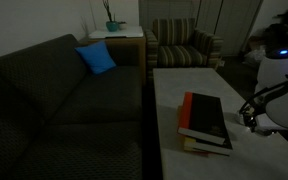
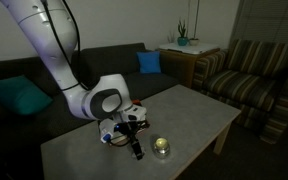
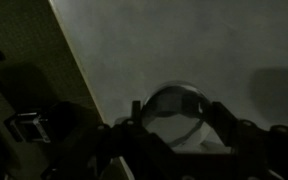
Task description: Cover the silver bottle with the silver lid
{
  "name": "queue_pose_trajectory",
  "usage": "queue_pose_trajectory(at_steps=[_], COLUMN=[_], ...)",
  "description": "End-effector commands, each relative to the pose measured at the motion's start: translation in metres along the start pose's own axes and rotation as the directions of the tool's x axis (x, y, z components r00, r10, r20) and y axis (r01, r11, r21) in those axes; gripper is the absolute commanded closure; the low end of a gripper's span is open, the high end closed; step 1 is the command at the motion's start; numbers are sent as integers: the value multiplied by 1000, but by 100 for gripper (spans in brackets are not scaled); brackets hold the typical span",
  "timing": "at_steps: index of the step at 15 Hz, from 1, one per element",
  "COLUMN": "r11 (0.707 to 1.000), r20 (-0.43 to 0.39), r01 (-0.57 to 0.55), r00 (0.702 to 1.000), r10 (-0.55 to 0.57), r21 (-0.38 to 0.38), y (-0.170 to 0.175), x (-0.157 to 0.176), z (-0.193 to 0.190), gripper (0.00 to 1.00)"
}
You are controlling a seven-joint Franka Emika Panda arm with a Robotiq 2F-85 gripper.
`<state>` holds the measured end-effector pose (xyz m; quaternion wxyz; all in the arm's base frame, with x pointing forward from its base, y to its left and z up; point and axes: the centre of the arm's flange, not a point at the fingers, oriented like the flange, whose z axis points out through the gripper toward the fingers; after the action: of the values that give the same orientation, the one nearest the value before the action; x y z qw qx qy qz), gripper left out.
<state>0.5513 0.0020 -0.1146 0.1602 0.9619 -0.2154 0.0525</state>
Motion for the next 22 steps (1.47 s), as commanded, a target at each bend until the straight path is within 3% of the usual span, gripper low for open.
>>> queue_pose_trajectory(at_steps=[1, 8, 9, 13, 14, 17, 22], r11=[1000, 980, 987, 983, 983, 970, 869], r20=[-100, -256, -245, -263, -263, -248, -238], r01=[19, 171, 138, 161, 162, 217, 452], r00=[995, 956, 963, 955, 955, 951, 883], r10=[-17, -140, -116, -134, -134, -185, -404], r21=[18, 104, 78, 84, 85, 109, 201], y=[26, 44, 33, 36, 35, 33, 35], x=[-11, 3, 5, 7, 6, 22, 51], z=[-23, -31, -19, -20, -20, -11, -2], gripper=[55, 55, 30, 30, 55, 55, 55])
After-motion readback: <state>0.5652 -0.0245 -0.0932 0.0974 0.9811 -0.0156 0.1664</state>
